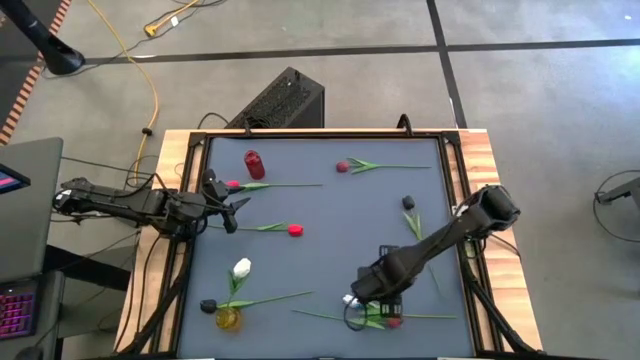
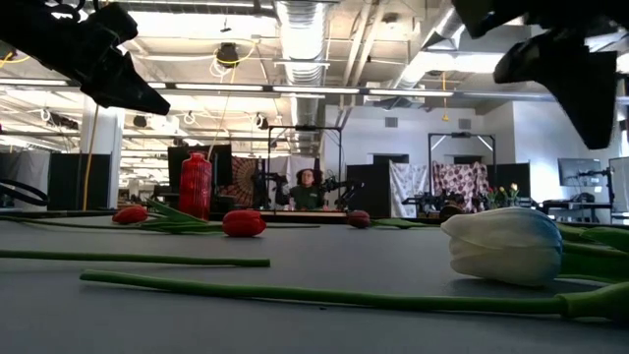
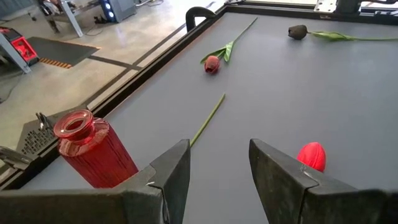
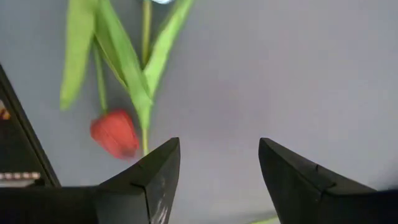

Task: Sort flowers into vase by color
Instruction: Put the white tulip into the yellow vase

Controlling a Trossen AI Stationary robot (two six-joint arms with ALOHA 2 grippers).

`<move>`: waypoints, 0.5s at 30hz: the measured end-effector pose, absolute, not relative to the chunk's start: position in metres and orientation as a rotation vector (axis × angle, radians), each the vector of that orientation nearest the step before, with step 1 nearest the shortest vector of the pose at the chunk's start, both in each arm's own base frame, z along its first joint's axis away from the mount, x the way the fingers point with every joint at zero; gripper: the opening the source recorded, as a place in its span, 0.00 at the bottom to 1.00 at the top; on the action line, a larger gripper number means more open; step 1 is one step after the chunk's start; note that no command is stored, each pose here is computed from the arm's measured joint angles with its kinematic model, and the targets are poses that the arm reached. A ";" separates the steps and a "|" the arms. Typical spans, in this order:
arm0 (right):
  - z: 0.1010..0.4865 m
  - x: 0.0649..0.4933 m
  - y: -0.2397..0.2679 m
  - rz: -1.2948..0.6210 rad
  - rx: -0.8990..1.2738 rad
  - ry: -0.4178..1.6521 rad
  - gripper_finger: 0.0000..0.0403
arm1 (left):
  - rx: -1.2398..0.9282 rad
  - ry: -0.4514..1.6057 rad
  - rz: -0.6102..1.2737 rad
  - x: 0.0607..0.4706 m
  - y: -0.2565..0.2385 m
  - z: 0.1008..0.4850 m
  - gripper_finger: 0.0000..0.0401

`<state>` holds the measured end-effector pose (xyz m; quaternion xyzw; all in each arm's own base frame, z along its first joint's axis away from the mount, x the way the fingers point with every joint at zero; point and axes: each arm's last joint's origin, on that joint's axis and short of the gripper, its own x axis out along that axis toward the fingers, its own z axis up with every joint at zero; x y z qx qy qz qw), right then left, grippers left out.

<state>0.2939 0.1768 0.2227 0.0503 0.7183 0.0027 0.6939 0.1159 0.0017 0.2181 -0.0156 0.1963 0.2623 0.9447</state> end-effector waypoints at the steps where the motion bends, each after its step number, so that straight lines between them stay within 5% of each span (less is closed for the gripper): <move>1: 0.221 0.293 0.179 -0.005 0.115 1.575 0.60 | -0.032 0.400 0.535 0.116 0.002 0.218 0.39; 15: 0.202 0.298 0.194 -0.041 0.241 1.381 0.58 | -0.040 0.398 0.537 0.116 0.002 0.218 0.39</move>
